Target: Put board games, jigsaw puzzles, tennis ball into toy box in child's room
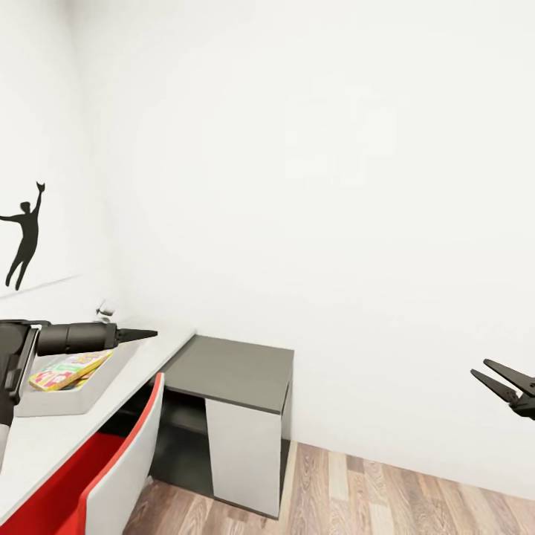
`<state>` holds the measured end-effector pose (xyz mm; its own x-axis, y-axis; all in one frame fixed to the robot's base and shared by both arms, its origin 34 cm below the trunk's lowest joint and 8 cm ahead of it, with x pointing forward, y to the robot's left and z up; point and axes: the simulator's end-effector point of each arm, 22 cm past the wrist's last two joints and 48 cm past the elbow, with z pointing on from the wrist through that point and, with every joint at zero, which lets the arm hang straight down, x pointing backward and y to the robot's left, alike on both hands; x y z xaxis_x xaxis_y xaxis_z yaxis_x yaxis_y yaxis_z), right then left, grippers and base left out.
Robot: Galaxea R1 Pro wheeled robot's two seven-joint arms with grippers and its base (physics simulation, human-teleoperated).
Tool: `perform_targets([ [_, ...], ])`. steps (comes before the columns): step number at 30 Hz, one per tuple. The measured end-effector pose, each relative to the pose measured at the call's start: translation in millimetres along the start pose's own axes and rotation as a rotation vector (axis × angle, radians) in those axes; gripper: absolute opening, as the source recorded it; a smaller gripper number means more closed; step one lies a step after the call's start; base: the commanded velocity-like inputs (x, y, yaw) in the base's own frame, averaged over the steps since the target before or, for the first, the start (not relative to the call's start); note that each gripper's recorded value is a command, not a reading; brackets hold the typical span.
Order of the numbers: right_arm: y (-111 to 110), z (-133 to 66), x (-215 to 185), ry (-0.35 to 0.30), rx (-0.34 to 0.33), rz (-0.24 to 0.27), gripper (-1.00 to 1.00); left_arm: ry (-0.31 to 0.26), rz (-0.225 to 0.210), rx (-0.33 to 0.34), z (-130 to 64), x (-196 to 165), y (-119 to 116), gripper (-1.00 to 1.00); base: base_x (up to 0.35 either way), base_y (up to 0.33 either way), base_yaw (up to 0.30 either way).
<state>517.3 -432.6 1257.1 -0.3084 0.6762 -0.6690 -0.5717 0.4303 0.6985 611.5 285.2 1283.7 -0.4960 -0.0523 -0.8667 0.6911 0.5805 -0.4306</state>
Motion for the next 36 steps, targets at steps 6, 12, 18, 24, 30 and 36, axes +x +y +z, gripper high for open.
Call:
perform_targets([
  [6, 3.5, -0.9, -1.8, -0.004, -0.005, -0.005, 1.00, -0.004, 0.006, 0.000, -2.3, -1.9, -3.3, 1.00, -0.003, -0.011, -0.191],
  [12, 6.8, -1.5, -3.1, -0.008, -0.009, -0.009, 1.00, -0.009, 0.012, 0.001, -4.6, -4.0, -6.8, 1.00, 0.000, -0.002, -0.196],
  [18, 9.7, -2.3, -4.5, -0.011, -0.013, -0.013, 1.00, -0.013, 0.018, 0.001, -6.9, -6.0, -10.0, 1.00, 0.000, 0.010, -0.198],
  [24, 12.8, -2.6, -5.4, -0.013, -0.017, -0.018, 1.00, -0.018, 0.025, 0.001, -9.1, -8.2, -13.4, 1.00, 0.000, 0.181, -0.199],
  [30, 14.9, -2.5, -5.6, -0.015, -0.019, -0.022, 1.00, -0.022, 0.030, 0.001, -11.3, -10.2, -16.5, 1.00, 0.000, 0.273, -0.199],
  [36, 9.6, -4.3, -3.5, -0.016, -0.009, -0.007, 1.00, -0.025, 0.037, 0.002, -13.1, -12.1, -19.9, 1.00, 0.006, 0.253, -0.192],
])
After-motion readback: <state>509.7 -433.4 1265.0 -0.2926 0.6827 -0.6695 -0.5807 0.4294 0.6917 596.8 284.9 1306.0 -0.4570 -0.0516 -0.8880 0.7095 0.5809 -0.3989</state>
